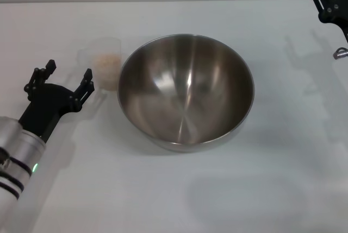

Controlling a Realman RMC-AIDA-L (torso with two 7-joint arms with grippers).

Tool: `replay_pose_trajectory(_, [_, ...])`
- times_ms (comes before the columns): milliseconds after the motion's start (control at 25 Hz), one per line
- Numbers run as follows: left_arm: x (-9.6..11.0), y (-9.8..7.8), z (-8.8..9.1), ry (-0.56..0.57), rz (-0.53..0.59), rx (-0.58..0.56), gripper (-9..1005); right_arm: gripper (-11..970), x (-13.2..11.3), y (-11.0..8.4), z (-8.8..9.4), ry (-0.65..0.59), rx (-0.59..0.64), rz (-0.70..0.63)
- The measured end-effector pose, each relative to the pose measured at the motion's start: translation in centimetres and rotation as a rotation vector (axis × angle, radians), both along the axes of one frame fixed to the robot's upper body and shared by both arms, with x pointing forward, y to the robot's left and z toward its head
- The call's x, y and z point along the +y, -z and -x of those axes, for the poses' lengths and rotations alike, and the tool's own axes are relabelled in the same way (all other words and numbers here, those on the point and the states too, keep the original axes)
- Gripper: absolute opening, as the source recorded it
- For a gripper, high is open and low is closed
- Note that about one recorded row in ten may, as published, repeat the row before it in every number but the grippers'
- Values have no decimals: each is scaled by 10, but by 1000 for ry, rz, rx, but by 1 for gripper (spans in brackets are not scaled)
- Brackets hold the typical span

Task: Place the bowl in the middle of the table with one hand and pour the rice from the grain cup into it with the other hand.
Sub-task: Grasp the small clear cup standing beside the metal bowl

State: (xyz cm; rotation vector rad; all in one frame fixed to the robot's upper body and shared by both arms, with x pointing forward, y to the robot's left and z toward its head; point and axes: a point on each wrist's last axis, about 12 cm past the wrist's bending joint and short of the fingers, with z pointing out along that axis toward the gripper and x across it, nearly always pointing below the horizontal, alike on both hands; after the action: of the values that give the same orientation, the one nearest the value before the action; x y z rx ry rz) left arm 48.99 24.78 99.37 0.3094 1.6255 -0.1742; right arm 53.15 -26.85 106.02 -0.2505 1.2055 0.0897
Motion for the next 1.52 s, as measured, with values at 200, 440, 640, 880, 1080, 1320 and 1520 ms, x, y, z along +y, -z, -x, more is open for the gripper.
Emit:
replay_pose_trajectory(200, [-1, 0, -8, -2, -27, 20, 709, 654, -3, 0, 2, 5, -8, 4])
replay_pose_trajectory(440, [5, -1, -23, -41, -49, 43, 706, 654, -5, 0, 3, 15, -8, 2])
replay_pose_trajectory(640, [6, -4, -35, -45, -71, 51, 704, 654, -5, 0, 2, 15, -11, 1])
replay_pose_trajectory(880, [1, -6, -39, -32, -68, 50, 701, 655, -4, -2, 0, 13, -13, 2])
replay_pose_trajectory(1080, [0, -8, -48, -38, -75, 62, 698, 655, -4, -3, -2, 10, -15, 3])
replay_pose_trajectory(1320, [1, -9, -58, -65, -82, 102, 695, 655, -2, -5, -5, 4, -20, 3])
replay_pose_trajectory(1520, [0, -9, -58, -67, -76, 101, 693, 655, -2, -6, -6, 2, -22, 4])
